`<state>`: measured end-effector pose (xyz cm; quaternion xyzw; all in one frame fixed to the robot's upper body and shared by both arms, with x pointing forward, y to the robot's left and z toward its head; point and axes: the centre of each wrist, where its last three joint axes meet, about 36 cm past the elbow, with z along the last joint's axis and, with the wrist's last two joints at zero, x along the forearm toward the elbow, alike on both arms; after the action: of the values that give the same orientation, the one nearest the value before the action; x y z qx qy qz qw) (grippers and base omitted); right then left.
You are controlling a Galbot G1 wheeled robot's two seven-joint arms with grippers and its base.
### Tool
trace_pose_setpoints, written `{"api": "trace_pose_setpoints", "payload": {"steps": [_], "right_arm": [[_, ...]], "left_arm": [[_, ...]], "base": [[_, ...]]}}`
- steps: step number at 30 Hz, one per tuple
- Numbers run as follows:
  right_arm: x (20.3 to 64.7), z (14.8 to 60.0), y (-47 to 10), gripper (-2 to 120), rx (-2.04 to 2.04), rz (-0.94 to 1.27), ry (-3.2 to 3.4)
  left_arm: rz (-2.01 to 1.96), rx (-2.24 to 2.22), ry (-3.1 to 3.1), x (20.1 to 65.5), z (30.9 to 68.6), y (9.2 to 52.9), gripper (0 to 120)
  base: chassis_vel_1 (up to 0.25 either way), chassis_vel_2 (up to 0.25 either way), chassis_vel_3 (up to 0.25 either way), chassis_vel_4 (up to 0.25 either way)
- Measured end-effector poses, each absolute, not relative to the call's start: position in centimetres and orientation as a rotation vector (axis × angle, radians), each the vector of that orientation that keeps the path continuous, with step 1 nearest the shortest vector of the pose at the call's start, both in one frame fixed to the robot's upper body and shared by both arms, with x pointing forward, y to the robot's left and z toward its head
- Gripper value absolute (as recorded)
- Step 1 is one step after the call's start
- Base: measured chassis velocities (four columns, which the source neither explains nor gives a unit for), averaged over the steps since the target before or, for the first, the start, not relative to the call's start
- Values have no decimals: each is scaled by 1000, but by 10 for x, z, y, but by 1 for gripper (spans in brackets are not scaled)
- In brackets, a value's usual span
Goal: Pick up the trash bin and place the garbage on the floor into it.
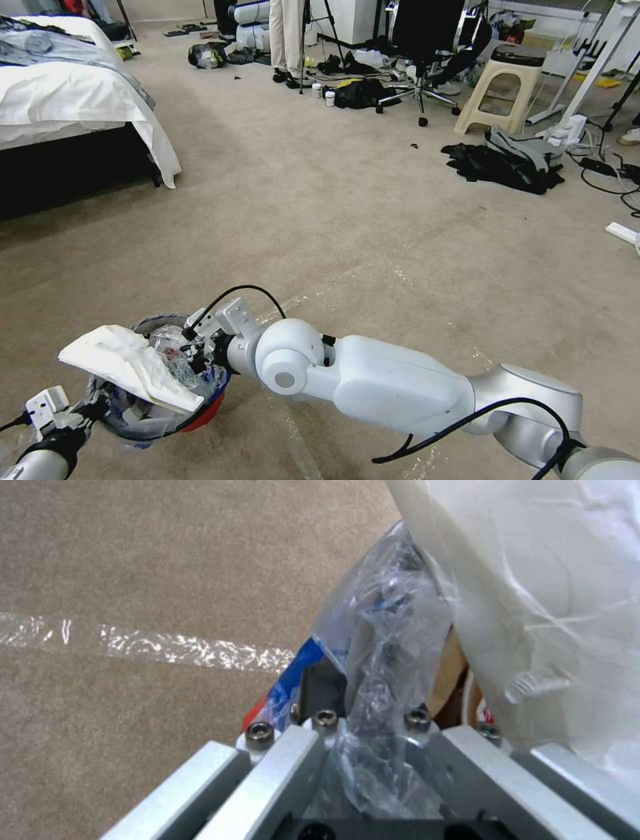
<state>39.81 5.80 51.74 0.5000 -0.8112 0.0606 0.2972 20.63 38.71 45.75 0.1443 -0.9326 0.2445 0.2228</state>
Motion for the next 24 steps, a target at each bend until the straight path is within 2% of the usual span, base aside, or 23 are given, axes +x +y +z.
{"api": "trace_pose_setpoints", "payload": {"steps": [3,5,8,10,13,16,19,22,24], "right_arm": [[398,518,58,25,1328,162,-2159],[399,518,58,36,1329,160,-2164],[399,519,58,43,1329,159,-2166],[400,521,58,57,1330,159,-2171],[400,521,58,61,1330,160,-2174],[400,521,57,79,1328,163,-2178],[400,521,57,85,1329,164,-2180],[400,523,56,98,1332,161,-2184],[400,524,56,99,1333,160,-2187]], "left_arm": [[675,399,-2574,206,457,387,1],[676,401,-2572,206,456,388,1],[676,402,-2571,206,456,388,1],[677,404,-2568,206,455,389,1],[678,405,-2568,206,455,389,1],[680,402,-2570,207,455,389,1],[681,402,-2570,207,455,389,1],[681,404,-2568,207,454,389,1],[681,405,-2567,207,453,389,1]], "base": [[0,0,0,0],[0,0,0,0],[0,0,0,0],[0,0,0,0],[0,0,0,0],[0,0,0,0],[0,0,0,0],[0,0,0,0],[0,0,0,0]]}}
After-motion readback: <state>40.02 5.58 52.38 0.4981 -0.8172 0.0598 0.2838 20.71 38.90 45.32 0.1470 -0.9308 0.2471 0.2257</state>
